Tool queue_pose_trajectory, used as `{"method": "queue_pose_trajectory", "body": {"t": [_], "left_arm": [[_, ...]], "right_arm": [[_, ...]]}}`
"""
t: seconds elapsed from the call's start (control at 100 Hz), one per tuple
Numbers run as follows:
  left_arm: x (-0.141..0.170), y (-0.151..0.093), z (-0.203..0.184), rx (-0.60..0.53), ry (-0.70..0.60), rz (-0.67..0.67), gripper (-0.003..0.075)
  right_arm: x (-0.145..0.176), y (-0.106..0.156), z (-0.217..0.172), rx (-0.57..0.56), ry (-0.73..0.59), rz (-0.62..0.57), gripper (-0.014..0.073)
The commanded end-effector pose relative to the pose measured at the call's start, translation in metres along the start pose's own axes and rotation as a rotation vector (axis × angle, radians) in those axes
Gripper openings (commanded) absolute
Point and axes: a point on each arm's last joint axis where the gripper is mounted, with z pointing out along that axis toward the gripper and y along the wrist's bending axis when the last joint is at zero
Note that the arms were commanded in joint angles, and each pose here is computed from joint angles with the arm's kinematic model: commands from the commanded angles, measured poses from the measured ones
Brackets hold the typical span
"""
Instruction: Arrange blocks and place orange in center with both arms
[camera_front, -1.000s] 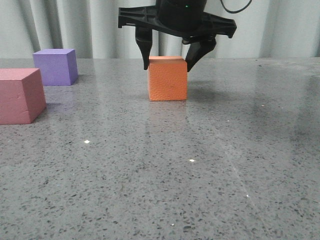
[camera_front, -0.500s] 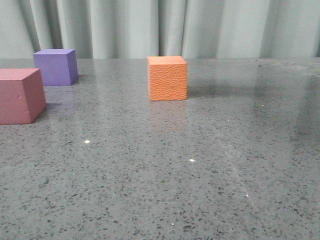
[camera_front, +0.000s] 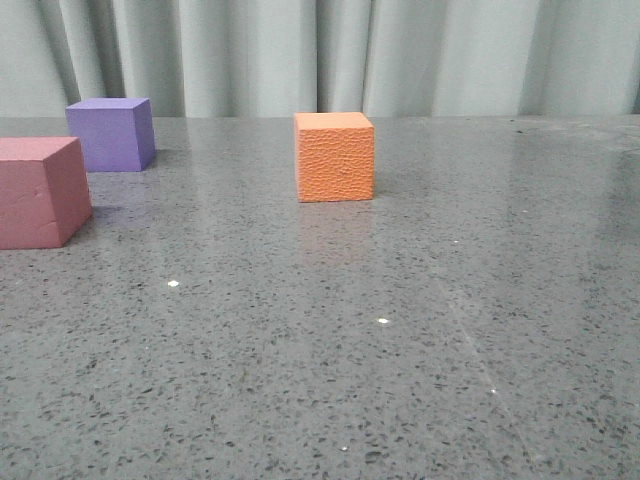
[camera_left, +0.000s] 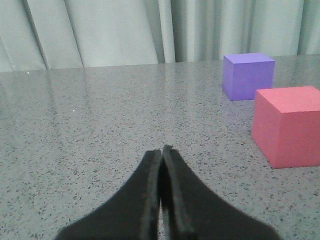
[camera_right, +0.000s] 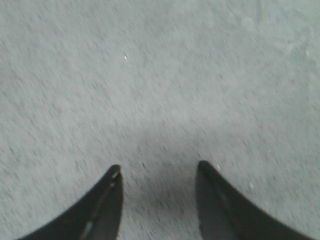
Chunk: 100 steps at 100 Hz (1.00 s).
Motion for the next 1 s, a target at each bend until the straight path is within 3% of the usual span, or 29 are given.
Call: {"method": "queue_pose_trajectory", "body": {"t": [0.0, 0.22, 0.84, 0.99], "left_arm": [[0.010, -0.001, 0.000, 0.007, -0.054, -0.017, -0.0010], [0.010, -0.001, 0.000, 0.007, -0.054, -0.017, -0.0010], [0.010, -0.001, 0.000, 0.007, -0.054, -0.017, -0.0010], [0.010, -0.001, 0.000, 0.007, -0.054, -0.017, -0.0010]], "right_arm": [[0.011, -0.012, -0.017, -0.001, -0.118, -0.029, 0.0235], [0.059, -0.021, -0.021, -0.001, -0.082, -0.040, -0.0074], [0.078, -0.034, -0.042, 0.006, -0.084, 0.014, -0.0059], [0.085, -0.030, -0.037, -0.031, -0.167, -0.016, -0.0059]]}}
